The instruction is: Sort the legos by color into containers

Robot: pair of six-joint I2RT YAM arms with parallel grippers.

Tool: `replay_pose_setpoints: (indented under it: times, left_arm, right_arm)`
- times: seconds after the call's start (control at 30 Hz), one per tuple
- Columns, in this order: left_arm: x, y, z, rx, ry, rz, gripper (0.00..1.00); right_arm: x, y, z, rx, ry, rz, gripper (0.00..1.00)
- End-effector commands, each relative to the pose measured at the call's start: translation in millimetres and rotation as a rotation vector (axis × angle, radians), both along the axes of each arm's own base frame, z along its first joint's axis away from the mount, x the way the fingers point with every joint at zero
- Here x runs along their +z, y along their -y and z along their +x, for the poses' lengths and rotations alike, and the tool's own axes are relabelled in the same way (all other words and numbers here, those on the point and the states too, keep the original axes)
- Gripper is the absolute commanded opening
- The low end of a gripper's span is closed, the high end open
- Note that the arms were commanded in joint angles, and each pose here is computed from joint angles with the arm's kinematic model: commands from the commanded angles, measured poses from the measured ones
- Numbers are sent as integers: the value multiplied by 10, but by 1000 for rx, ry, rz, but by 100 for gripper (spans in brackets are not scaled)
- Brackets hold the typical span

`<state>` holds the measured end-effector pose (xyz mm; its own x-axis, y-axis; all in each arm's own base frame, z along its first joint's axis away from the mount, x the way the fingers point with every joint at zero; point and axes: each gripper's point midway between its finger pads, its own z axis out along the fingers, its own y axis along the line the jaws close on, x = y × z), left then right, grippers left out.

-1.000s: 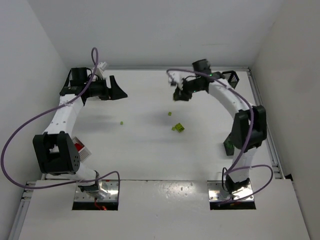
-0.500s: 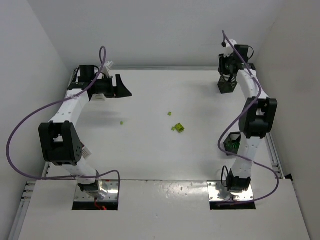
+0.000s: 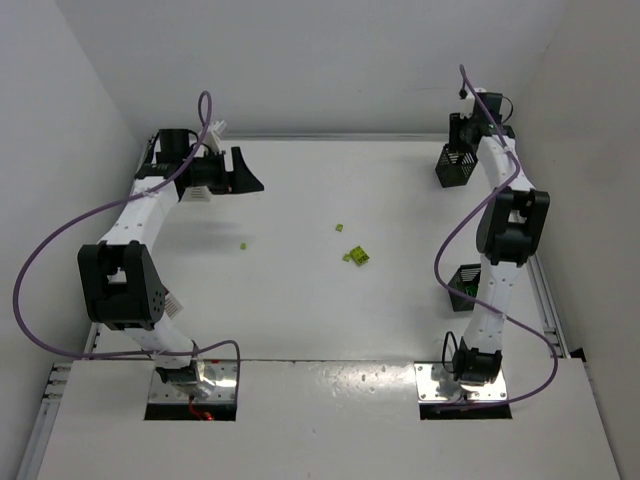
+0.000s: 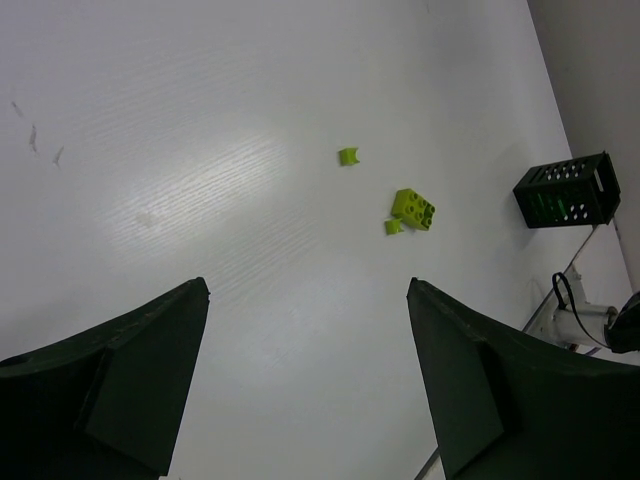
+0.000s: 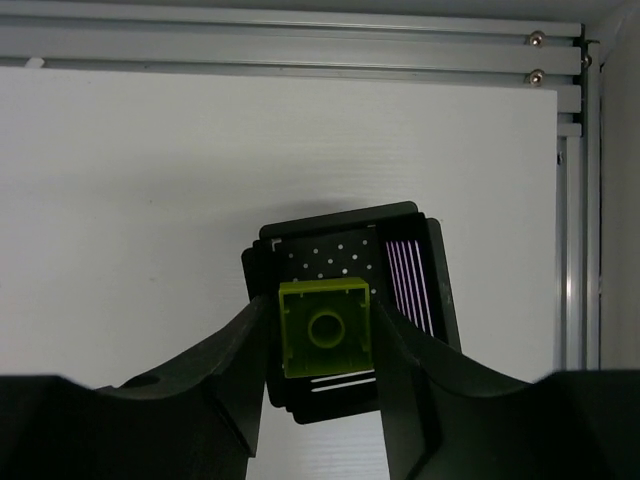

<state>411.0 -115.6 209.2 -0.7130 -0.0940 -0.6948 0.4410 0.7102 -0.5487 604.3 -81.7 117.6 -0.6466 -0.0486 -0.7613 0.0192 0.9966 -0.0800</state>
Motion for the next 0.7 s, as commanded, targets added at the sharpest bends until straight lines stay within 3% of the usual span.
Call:
replay_pose_setpoints:
  times: [0.0, 0.13, 0.27, 0.37, 0.5, 0.67]
  left_arm:
    - [250, 41, 103, -14, 85, -3, 87]
    - [254, 40, 129, -14, 86, -3, 87]
    - [217, 40, 140, -14, 77, -4, 87]
    - [175, 37, 126, -18, 73, 1, 87]
    - [128, 22, 148, -9, 63, 9, 87]
    - [83, 8, 145, -7, 62, 21, 87]
  right_arm:
    - [292, 63, 97, -23, 68, -8, 46]
    - [665, -287, 31, 122, 115, 24, 57]
    - [763, -1114, -327, 481, 81, 158, 60]
    - [532, -1823, -977, 731, -107, 285, 58]
    - [-118, -2458, -2030, 994, -433, 294, 58]
    - [-669, -2639, -2593, 928, -647, 261, 65]
